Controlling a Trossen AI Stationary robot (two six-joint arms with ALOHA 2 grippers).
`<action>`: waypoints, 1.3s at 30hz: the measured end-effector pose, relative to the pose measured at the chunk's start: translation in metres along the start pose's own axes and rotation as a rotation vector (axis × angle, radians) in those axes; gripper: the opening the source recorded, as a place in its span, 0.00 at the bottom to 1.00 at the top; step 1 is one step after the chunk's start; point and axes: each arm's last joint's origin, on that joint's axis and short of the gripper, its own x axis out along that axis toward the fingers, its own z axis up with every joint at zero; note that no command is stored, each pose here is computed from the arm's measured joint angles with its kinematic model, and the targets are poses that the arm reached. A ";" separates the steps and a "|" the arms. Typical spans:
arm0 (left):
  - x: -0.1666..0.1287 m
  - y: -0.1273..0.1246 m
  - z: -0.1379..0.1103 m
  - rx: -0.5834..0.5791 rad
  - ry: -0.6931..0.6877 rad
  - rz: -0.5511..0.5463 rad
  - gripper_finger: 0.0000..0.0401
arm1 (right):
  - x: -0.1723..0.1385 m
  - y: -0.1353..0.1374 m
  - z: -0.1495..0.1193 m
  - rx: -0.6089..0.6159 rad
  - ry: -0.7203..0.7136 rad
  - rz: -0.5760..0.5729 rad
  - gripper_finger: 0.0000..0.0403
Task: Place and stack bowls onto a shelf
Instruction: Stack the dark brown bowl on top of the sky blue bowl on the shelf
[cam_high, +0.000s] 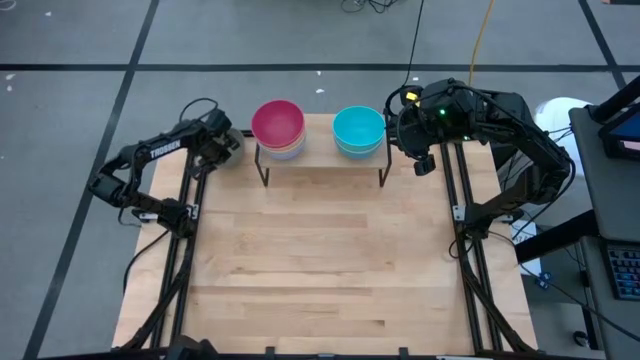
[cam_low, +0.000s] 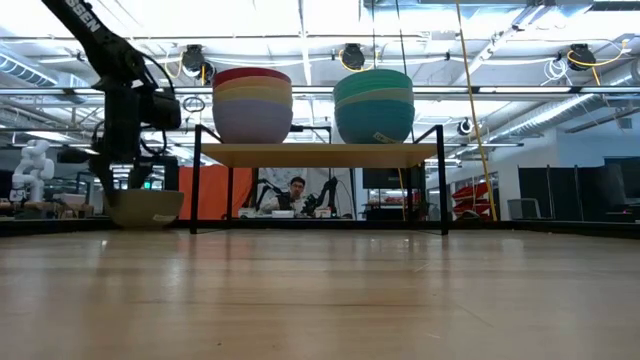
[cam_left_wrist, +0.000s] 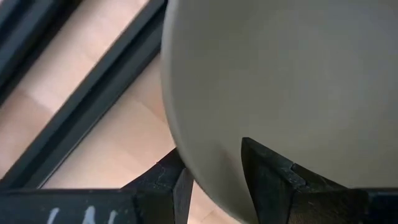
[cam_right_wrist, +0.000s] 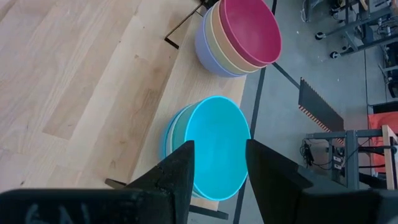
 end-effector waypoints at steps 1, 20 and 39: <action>0.002 0.000 0.000 0.009 0.001 -0.009 0.34 | 0.000 0.000 0.000 0.001 0.000 0.000 0.34; 0.007 0.000 0.003 0.217 -0.001 -0.066 0.02 | 0.000 0.000 0.000 0.002 0.000 0.000 0.34; -0.072 0.039 0.007 0.207 -0.230 -0.366 0.02 | 0.000 0.004 -0.004 -0.005 0.036 0.036 0.34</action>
